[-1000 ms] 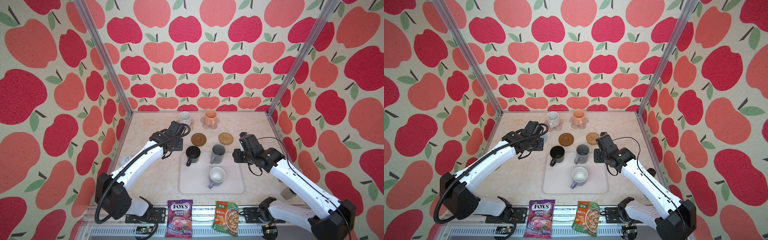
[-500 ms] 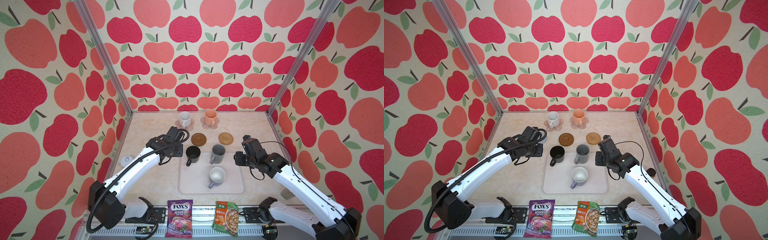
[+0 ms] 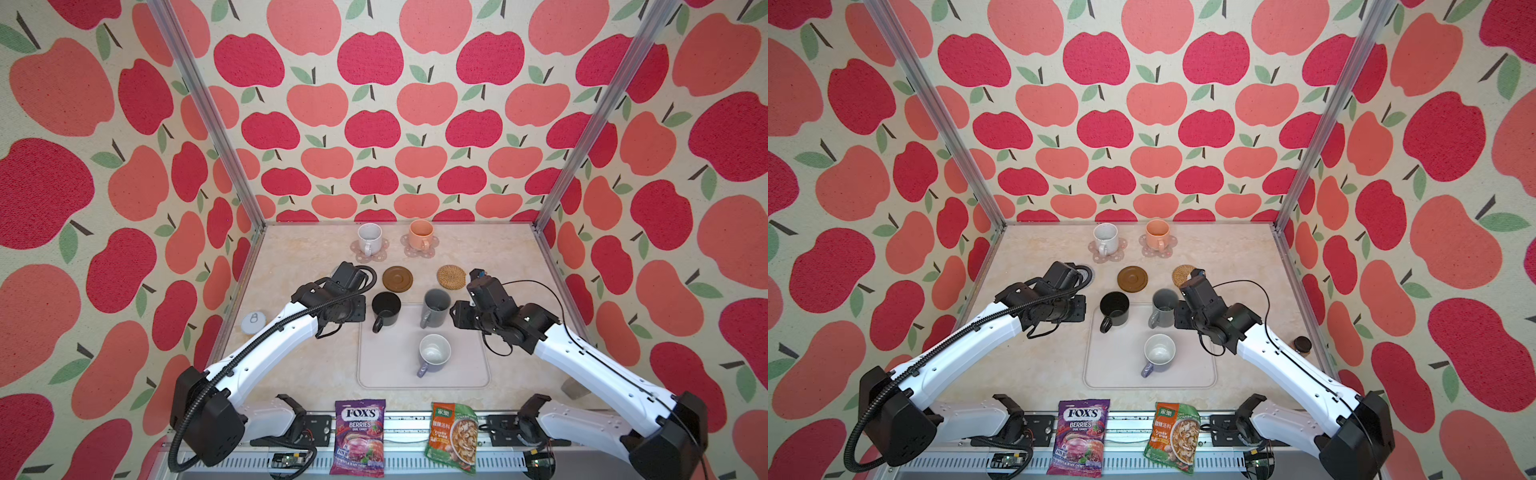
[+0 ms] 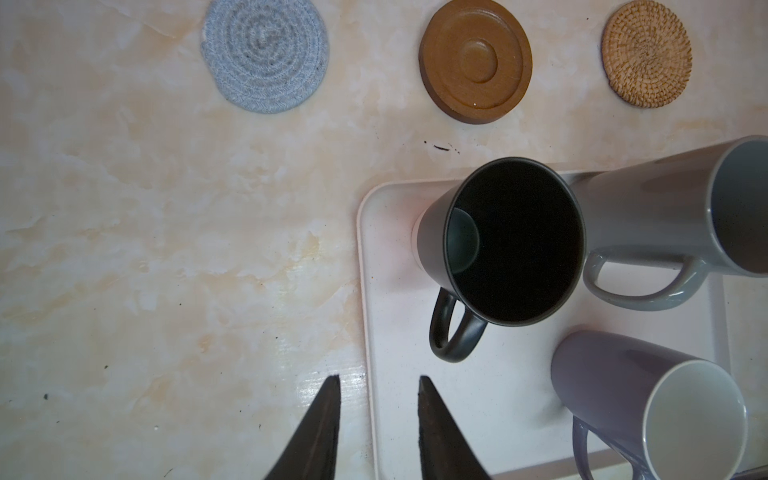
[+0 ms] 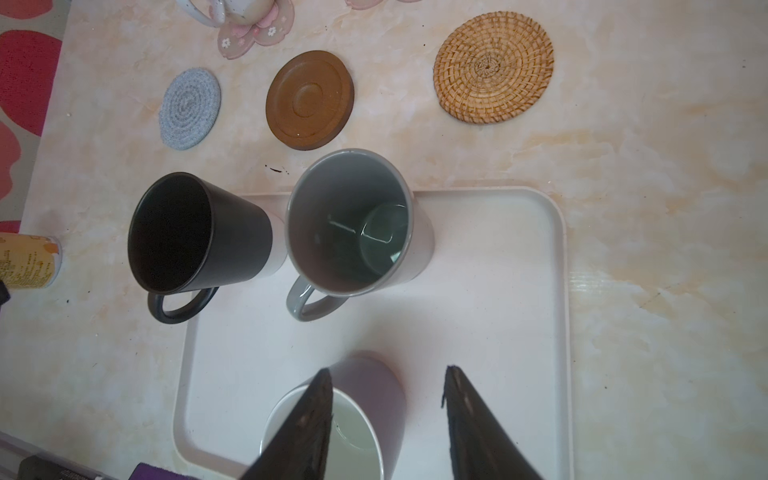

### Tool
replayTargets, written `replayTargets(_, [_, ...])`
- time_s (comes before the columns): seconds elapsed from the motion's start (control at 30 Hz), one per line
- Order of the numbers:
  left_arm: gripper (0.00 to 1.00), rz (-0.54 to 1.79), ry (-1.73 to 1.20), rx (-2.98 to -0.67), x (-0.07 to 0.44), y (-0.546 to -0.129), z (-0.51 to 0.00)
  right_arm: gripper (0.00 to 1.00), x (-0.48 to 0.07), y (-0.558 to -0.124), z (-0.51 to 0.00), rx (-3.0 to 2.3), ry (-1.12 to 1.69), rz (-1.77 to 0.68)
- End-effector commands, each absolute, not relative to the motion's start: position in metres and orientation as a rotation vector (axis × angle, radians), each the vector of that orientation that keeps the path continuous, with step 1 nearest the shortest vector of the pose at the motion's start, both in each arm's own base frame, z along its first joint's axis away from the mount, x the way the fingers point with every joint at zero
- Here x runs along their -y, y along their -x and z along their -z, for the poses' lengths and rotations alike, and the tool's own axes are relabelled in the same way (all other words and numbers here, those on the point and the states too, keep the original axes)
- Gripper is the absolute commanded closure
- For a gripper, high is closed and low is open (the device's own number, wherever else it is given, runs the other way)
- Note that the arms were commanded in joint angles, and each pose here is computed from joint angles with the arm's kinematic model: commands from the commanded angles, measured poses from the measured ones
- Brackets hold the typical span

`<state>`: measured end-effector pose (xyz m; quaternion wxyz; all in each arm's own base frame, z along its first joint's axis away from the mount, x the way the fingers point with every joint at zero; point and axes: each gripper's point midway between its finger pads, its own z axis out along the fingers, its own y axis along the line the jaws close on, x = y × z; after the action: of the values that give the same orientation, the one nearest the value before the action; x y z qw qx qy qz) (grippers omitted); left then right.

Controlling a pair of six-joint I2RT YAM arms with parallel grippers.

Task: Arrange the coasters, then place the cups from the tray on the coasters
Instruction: 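Move left gripper over the black mug while right gripper moves over the grey mug, then lower right gripper onto the rim of the grey mug on the tray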

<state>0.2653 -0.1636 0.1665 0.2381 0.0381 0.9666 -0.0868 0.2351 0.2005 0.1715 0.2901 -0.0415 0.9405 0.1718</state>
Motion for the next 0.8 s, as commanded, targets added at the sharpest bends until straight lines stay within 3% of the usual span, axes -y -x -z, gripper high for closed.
replayTargets(0.0, [0.66, 0.279, -0.079, -2.625, 0.166, -0.265, -0.171, 0.54, -0.215, -0.234, -0.164, -2.519, 0.070, -0.475])
replayTargets(0.47, [0.65, 0.312, -0.051, -2.564, 0.156, -0.254, -0.181, 0.55, -0.269, -0.235, -0.144, -2.600, 0.146, -0.368])
replayTargets(0.77, [0.65, 0.289, -0.036, -2.540, 0.146, -0.250, -0.187, 0.54, -0.269, -0.244, -0.129, -2.658, 0.110, -0.227])
